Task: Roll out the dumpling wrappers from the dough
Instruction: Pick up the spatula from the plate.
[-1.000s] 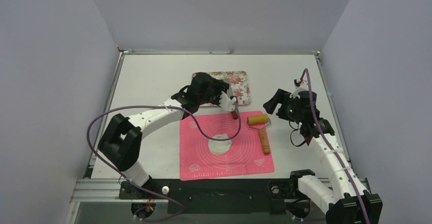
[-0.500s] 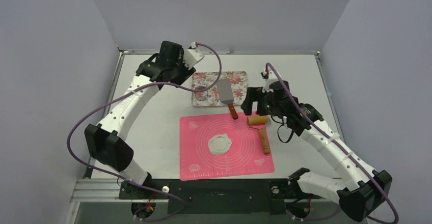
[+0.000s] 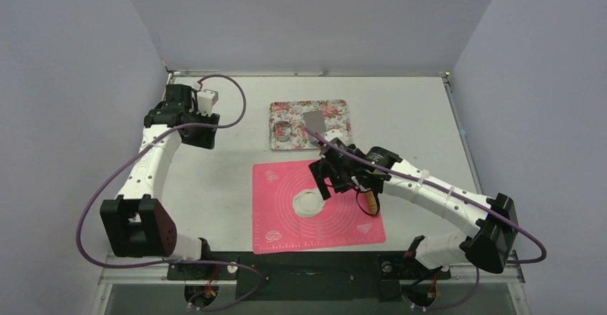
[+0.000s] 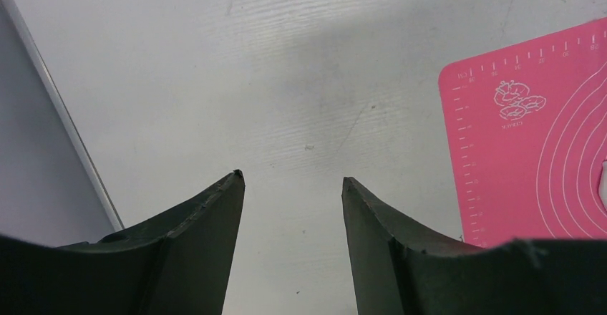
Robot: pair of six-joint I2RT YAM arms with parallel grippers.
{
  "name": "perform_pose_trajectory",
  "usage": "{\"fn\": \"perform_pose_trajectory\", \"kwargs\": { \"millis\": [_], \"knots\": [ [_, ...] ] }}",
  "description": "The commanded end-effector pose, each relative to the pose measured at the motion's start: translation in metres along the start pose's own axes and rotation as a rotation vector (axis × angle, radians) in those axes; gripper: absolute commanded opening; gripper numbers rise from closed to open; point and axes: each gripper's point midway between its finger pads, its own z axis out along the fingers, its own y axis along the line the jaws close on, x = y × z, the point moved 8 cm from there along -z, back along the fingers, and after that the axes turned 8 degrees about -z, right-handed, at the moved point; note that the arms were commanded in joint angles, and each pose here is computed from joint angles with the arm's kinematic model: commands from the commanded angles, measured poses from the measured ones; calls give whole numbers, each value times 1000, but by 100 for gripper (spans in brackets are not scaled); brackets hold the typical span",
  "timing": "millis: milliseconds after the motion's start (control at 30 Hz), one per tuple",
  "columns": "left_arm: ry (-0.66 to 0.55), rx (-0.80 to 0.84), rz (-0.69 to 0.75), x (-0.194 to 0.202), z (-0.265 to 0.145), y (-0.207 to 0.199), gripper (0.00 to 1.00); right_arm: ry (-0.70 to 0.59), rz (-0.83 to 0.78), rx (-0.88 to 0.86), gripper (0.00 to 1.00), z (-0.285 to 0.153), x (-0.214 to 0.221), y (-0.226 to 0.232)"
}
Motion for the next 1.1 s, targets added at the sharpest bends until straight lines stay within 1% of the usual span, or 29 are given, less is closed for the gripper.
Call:
{"fn": "perform_pose_trajectory", "kwargs": {
  "millis": [0,33,67,100,133,167,200,233,267,300,333,367,467,567,633,667,733,800,867,967,1033,1067],
  "knots": [
    [-168,55,-76,2,-16,4,51,-151,135,126,84,-12,-50,-28],
    [-232,59,-71,1,-25,4,51,-181,154,138,84,-14,-64,-33],
    [-225,60,-63,11,-20,4,51,-158,151,152,84,-4,-70,-34],
    [-285,50,-54,11,-28,4,51,-179,156,165,84,-5,-82,-37],
    [-278,47,-45,21,-24,4,51,-147,147,170,84,8,-87,-35],
    [-328,34,-34,21,-31,4,51,-163,144,150,84,7,-99,-34],
    [-322,32,-29,28,-27,4,51,-137,136,143,84,21,-109,-32],
    [-355,26,-24,29,-32,3,51,-63,107,129,84,43,-109,-29],
    [-352,29,-26,33,-29,3,51,-58,113,129,84,47,-119,-32],
    [-363,37,-28,36,-29,1,51,24,97,146,83,68,-114,-32],
    [-366,44,-28,37,-29,1,51,35,101,162,83,74,-119,-37],
    [-368,57,-24,39,-29,-1,51,89,92,177,83,88,-114,-37],
    [-375,62,-22,42,-29,-1,51,145,94,225,83,108,-111,-47],
    [-381,65,-18,45,-29,-2,51,217,97,234,83,129,-105,-53],
    [-395,74,-15,44,-30,-3,51,246,98,238,80,136,-102,-56],
    [-402,80,-12,44,-31,-4,51,256,94,244,78,138,-100,-57],
    [-409,82,-11,44,-32,-4,51,267,109,246,70,141,-96,-61],
    [-420,80,-11,43,-34,-4,51,270,127,235,57,144,-95,-63],
    [-422,81,-13,42,-34,-4,51,257,139,210,49,143,-97,-62],
    [-426,80,-12,42,-35,-4,51,240,152,160,45,141,-102,-57],
    [-426,78,-11,42,-35,-4,51,246,152,133,37,141,-101,-56],
    [-426,76,-11,42,-35,-4,51,253,156,123,27,143,-100,-58]
  ]
}}
